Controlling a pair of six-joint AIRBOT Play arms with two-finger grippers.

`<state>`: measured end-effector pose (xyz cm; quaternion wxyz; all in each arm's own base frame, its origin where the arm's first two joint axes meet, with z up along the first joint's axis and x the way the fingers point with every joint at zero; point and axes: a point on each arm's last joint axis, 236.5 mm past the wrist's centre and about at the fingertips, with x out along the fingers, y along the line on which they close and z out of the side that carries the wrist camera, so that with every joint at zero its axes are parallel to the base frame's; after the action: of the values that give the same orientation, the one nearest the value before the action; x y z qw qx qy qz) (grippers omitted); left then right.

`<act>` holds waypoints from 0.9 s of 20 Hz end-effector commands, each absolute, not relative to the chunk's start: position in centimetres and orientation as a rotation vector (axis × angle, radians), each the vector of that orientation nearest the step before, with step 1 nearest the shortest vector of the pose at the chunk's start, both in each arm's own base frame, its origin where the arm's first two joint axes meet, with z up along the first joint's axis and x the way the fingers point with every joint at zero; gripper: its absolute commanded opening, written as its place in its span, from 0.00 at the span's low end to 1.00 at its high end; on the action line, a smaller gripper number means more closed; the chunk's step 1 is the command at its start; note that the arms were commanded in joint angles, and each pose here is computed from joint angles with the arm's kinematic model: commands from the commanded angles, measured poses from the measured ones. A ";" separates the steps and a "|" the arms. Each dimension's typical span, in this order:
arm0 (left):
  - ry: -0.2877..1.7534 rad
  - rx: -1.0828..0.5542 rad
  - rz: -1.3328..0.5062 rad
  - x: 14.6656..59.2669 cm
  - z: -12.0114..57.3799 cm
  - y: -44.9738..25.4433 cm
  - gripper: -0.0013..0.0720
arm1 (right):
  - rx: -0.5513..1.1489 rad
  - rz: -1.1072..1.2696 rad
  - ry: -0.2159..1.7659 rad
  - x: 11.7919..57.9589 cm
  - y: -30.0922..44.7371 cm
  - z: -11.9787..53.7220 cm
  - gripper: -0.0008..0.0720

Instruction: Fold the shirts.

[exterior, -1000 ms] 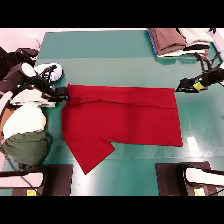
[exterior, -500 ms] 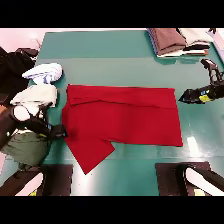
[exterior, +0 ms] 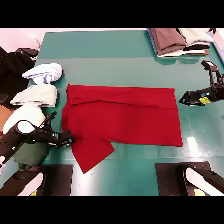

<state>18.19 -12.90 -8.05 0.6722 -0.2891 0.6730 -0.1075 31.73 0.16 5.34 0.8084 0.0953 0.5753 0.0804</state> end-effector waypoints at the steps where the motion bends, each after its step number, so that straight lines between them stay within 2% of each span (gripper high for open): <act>1: 1.495 -0.648 -0.319 18.5 -7.0 -13.9 0.05 | 0.200 0.174 1.275 30.7 0.1 4.6 0.53; 5: 1.507 -0.521 -0.366 18.8 -5.1 -13.0 0.05 | 0.279 0.097 1.507 24.6 -2.3 -0.8 0.55; 6: 1.497 -0.506 -0.376 19.1 -4.7 -12.9 0.05 | 0.337 0.066 1.574 22.4 -3.1 -2.2 0.65; 10: 1.463 -0.486 -0.391 19.9 -4.1 -12.9 0.05 | 0.609 -0.056 1.700 16.1 -4.6 -6.4 0.67; 13: 1.455 -0.482 -0.391 20.1 -4.1 -12.9 0.05 | 0.708 -0.047 1.787 13.6 -3.1 -8.7 0.65; 15: 1.451 -0.483 -0.390 20.2 -4.1 -12.9 0.05 | 0.773 0.003 1.764 14.7 -1.1 -9.3 0.62; 17: 1.452 -0.483 -0.391 20.1 -4.1 -12.9 0.05 | 0.769 0.062 1.765 15.6 0.5 -9.5 0.60; 18: 1.460 -0.481 -0.395 19.9 -4.1 -12.9 0.05 | 0.728 0.100 1.774 16.0 1.2 -9.5 0.49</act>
<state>20.04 -12.89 -4.18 0.7021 -0.2185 0.6547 -0.1753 15.14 -0.67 -8.75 0.5731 0.3081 0.7592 0.0183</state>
